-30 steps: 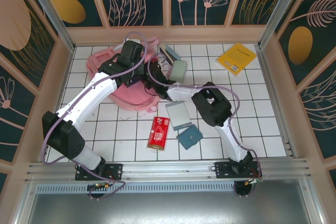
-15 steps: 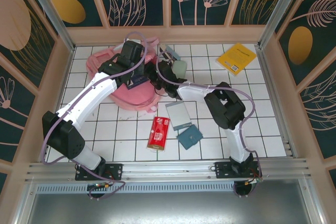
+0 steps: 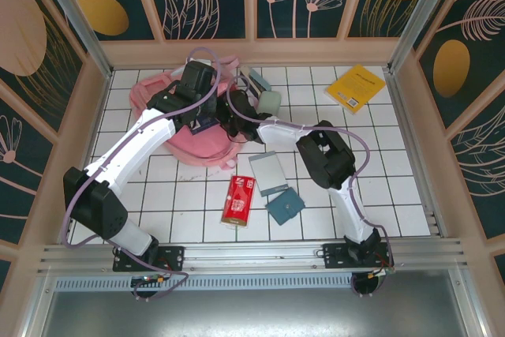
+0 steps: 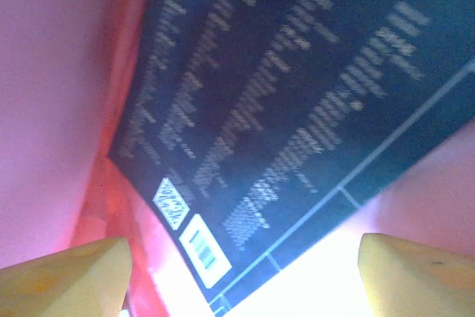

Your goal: Pack books, pencil case, and school supplies into a backpack

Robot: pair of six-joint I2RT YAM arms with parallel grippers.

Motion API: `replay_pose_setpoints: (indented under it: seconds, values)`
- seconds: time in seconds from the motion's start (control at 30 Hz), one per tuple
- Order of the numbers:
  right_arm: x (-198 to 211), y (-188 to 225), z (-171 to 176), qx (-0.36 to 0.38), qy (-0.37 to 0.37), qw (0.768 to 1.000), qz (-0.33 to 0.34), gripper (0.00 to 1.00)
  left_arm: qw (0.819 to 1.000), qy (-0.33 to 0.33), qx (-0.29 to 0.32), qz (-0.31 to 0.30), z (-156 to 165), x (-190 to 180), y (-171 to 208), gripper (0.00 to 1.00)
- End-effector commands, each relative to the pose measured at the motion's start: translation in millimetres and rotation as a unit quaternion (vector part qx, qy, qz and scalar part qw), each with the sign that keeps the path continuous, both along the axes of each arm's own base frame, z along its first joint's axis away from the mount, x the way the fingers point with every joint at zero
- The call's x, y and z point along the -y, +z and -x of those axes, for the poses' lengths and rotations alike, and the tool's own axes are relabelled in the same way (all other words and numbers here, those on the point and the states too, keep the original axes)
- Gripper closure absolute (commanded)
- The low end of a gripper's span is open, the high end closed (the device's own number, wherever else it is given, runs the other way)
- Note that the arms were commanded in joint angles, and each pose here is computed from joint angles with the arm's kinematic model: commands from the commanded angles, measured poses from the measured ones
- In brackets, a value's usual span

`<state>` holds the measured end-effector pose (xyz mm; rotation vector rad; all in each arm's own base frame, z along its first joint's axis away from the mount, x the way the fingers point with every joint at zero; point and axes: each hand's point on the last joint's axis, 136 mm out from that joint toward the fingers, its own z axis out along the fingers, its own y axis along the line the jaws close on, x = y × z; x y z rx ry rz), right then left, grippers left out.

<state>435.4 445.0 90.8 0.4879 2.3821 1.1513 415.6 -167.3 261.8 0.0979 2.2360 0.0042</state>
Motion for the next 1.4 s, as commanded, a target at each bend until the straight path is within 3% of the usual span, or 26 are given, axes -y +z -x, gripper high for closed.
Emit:
replay_pose_setpoints:
  seconds: [0.0,0.17,0.5,0.63,0.77,1.1,1.37]
  values:
    - [5,-12,-2,-0.017,-0.015,0.999,0.023,0.19,0.998,0.005,0.053,0.036,-3,0,36,1.00]
    - [-7,-12,-11,-0.006,0.002,1.000,-0.007,0.19,0.998,0.004,0.052,0.036,-3,0,35,1.00]
    - [-37,31,-41,0.084,0.061,0.992,-0.075,0.20,0.998,0.001,0.050,0.037,-3,1,34,1.00]
    - [-36,30,-44,0.070,0.063,0.993,-0.070,0.20,0.998,0.002,0.050,0.037,-3,0,34,1.00]
    - [-23,27,-31,0.062,0.063,0.994,-0.060,0.19,0.998,0.006,0.051,0.032,-4,-1,33,1.00]
    - [13,66,19,0.101,0.083,0.991,-0.038,0.18,0.998,0.017,0.048,0.029,-6,-6,29,1.00]
    - [82,83,43,0.126,0.059,0.990,0.018,0.22,0.998,0.020,0.043,0.031,-8,-7,26,1.00]
